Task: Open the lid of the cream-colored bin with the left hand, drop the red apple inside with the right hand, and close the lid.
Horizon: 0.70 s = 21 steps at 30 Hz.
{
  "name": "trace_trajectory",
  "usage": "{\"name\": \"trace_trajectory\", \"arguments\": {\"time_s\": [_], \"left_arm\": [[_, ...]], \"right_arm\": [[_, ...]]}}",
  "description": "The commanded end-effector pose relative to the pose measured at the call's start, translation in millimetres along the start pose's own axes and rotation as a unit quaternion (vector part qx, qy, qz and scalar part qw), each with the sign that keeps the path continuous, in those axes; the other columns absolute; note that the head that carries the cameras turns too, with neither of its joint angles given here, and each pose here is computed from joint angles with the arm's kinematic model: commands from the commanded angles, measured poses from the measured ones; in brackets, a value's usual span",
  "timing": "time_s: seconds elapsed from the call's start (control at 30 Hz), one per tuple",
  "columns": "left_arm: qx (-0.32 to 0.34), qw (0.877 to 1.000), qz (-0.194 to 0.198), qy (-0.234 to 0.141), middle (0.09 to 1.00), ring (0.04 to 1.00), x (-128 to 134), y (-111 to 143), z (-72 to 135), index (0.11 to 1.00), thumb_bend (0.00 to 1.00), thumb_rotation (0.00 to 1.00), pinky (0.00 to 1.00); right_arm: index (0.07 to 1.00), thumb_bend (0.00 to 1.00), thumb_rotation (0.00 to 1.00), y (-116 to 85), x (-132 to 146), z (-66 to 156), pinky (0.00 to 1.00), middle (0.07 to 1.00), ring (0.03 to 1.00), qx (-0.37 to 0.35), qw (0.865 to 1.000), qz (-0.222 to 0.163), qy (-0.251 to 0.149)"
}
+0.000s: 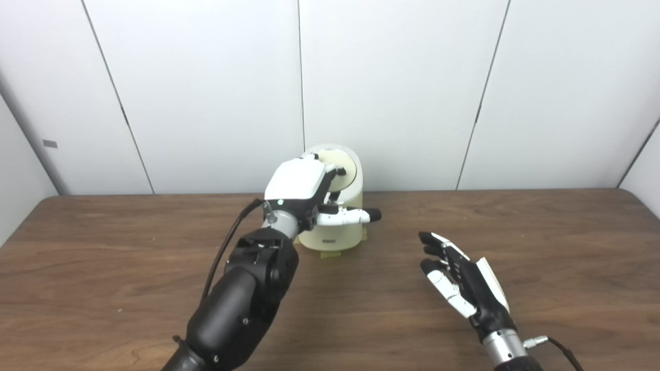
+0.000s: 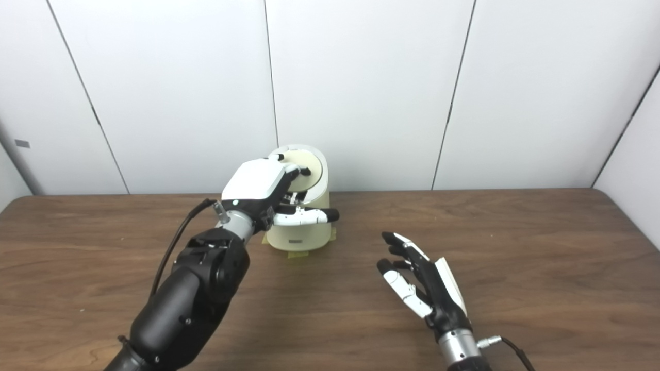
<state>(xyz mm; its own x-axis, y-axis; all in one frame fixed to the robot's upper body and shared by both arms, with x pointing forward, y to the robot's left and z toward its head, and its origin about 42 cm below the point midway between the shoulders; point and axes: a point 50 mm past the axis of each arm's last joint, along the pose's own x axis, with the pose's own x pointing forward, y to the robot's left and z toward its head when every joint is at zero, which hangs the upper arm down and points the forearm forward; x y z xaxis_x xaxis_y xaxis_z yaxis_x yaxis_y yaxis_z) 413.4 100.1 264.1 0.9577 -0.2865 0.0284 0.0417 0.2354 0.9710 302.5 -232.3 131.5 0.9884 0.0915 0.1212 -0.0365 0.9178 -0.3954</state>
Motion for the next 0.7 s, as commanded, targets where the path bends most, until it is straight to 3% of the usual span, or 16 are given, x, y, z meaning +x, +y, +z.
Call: {"name": "trace_trajectory", "arguments": {"time_s": [0.0,0.3,0.53,0.67], "left_arm": [[0.005,1.0,0.005,-0.003,0.872,0.986,1,7,3,0.846,0.98,0.96,1.0],[0.006,0.999,-0.041,0.008,0.899,1.0,-6,-2,1,0.877,0.97,0.93,1.0],[0.046,0.992,-0.115,0.027,0.937,1.0,-4,-12,2,0.897,1.0,0.95,1.0],[0.048,0.99,-0.127,0.036,0.93,1.0,-3,-16,-1,0.897,1.0,0.95,1.0]], "right_arm": [[0.838,0.44,0.84,-7,8,17,0.77,0.863,0.853,0.003,0.999,-0.009,-0.038],[0.836,0.45,0.84,-8,6,20,0.77,0.859,0.849,0.011,0.999,-0.011,-0.038],[0.83,0.44,0.86,-7,7,21,0.79,0.855,0.85,0.016,0.999,-0.013,-0.033],[0.837,0.45,0.85,-7,6,21,0.79,0.86,0.857,0.02,0.999,-0.011,-0.032]]}}
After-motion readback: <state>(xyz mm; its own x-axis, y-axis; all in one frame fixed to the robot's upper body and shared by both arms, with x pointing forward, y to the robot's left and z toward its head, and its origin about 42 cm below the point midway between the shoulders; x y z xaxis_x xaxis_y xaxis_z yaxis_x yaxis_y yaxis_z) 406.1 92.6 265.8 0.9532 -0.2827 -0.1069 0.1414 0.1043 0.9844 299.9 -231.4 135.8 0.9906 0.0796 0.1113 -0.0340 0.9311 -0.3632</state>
